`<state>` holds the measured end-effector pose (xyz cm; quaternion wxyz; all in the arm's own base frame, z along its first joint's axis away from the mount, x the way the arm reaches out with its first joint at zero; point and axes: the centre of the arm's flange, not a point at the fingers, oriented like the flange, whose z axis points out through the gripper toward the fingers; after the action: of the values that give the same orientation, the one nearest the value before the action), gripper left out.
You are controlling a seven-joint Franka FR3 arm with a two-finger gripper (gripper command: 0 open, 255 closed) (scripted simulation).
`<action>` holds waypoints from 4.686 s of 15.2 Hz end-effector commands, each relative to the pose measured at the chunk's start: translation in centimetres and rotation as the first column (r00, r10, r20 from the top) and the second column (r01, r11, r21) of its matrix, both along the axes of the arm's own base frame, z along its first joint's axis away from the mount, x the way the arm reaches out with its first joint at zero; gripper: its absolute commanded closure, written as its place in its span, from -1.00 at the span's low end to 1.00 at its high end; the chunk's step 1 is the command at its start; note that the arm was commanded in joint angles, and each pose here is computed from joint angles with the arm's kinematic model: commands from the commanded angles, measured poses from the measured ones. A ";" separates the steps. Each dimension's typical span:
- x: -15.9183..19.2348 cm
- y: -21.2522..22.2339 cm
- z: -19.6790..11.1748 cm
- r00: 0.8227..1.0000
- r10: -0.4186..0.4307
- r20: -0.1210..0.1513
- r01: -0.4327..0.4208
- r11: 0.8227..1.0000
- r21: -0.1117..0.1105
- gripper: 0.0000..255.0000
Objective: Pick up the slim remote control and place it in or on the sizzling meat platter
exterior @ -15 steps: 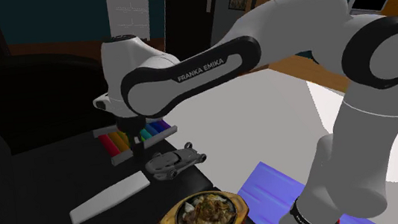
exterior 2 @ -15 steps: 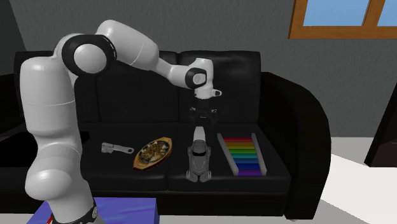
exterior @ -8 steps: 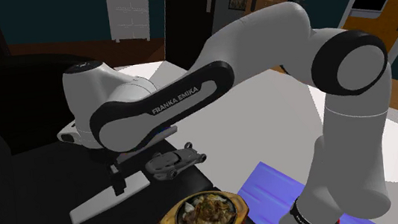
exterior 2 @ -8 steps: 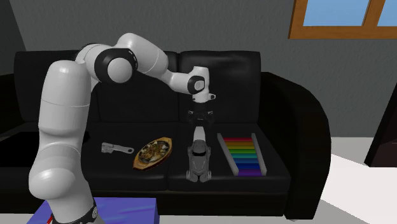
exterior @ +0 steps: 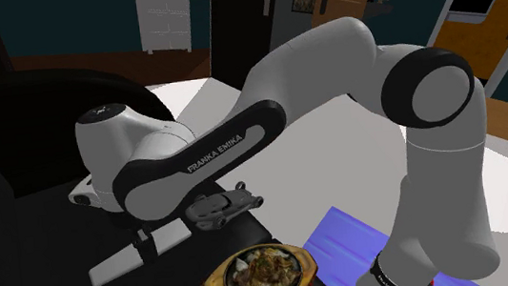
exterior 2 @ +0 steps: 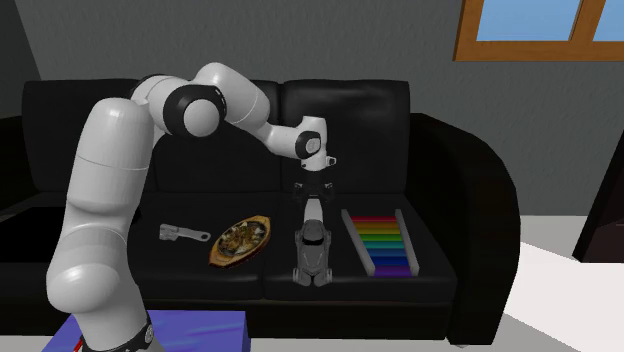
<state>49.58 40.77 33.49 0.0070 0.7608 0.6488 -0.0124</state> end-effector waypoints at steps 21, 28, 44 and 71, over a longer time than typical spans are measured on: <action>0.0 -0.1 0.8 1.000 0.000 0.000 0.000 1.000 0.000 1.00; 0.0 -0.1 4.5 1.000 0.000 0.000 0.000 1.000 0.000 1.00; -2.3 -1.4 11.5 1.000 0.000 0.000 0.000 1.000 0.000 1.00; -24.6 -13.9 7.5 1.000 0.000 0.000 0.000 1.000 0.000 1.00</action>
<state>25.08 26.89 41.49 0.0070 0.7607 0.6489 -0.0126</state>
